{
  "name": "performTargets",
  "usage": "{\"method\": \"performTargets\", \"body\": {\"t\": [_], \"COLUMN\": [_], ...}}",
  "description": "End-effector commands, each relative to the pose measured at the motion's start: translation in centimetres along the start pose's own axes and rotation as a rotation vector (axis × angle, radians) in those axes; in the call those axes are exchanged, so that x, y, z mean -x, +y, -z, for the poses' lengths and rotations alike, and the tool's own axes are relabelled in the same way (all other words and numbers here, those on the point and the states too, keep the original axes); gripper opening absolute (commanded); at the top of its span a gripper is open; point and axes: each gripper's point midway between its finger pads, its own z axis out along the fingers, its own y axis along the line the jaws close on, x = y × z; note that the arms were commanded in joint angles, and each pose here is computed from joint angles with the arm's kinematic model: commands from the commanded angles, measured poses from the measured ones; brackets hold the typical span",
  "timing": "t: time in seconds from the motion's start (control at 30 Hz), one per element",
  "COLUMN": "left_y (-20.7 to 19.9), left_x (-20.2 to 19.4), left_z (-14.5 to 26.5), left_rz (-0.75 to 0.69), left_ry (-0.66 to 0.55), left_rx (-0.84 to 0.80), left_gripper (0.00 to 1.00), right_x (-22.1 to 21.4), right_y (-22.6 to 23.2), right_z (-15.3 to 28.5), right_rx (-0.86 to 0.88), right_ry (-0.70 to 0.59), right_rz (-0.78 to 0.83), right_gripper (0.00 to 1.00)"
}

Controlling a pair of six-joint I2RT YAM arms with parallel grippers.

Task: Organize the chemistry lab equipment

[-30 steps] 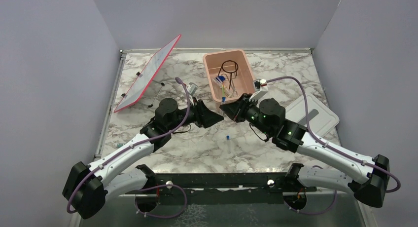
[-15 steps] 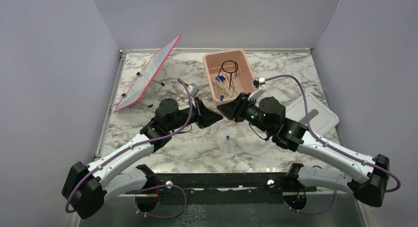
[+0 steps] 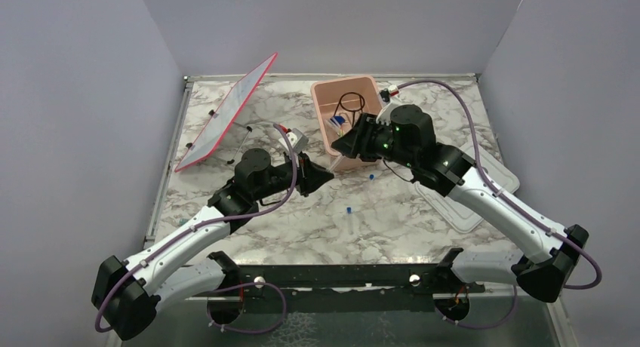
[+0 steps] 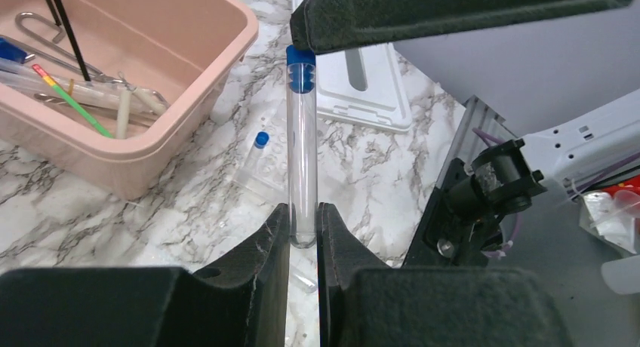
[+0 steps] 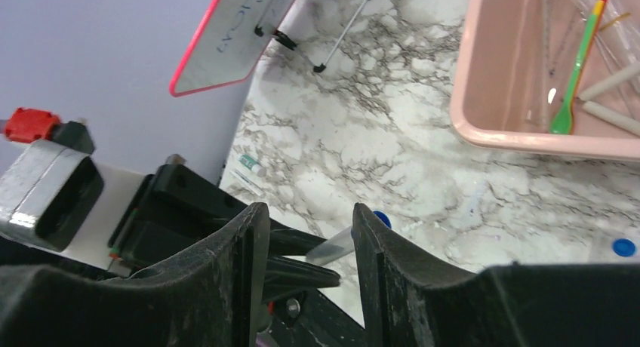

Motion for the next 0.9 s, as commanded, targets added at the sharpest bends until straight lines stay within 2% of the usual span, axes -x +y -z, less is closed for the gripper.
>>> {"method": "performTargets", "body": {"t": [0.0,0.27,0.57,0.73,0.87], "left_y": [0.2,0.2,-0.7,-1.2,-1.2], "left_x": [2.0,2.5,3.3,3.5,3.5], "left_z": [0.6,0.7,1.0,1.2,1.3], "left_rz": [-0.083,-0.107,-0.118,-0.12,-0.122], "left_ry": [-0.054,-0.06,-0.078,-0.088,-0.087], "left_rx": [0.036,0.043,0.011,-0.008,-0.009], "left_gripper": [0.11,0.11,0.11,0.11,0.11], "right_x": [-1.0,-1.0,-1.1,-0.4,-0.4], "right_y": [-0.8,-1.0,-1.1,-0.6,0.0], "right_z": [1.2,1.0,0.3,0.4,0.7], "right_rx": [0.012,0.015,0.135,0.223,0.281], "right_ry": [0.093,0.119,0.164,0.191,0.212], "right_rz": [0.041,0.056,-0.032,-0.072,-0.082], "right_gripper": [0.51,0.52,0.52,0.47,0.39]}}
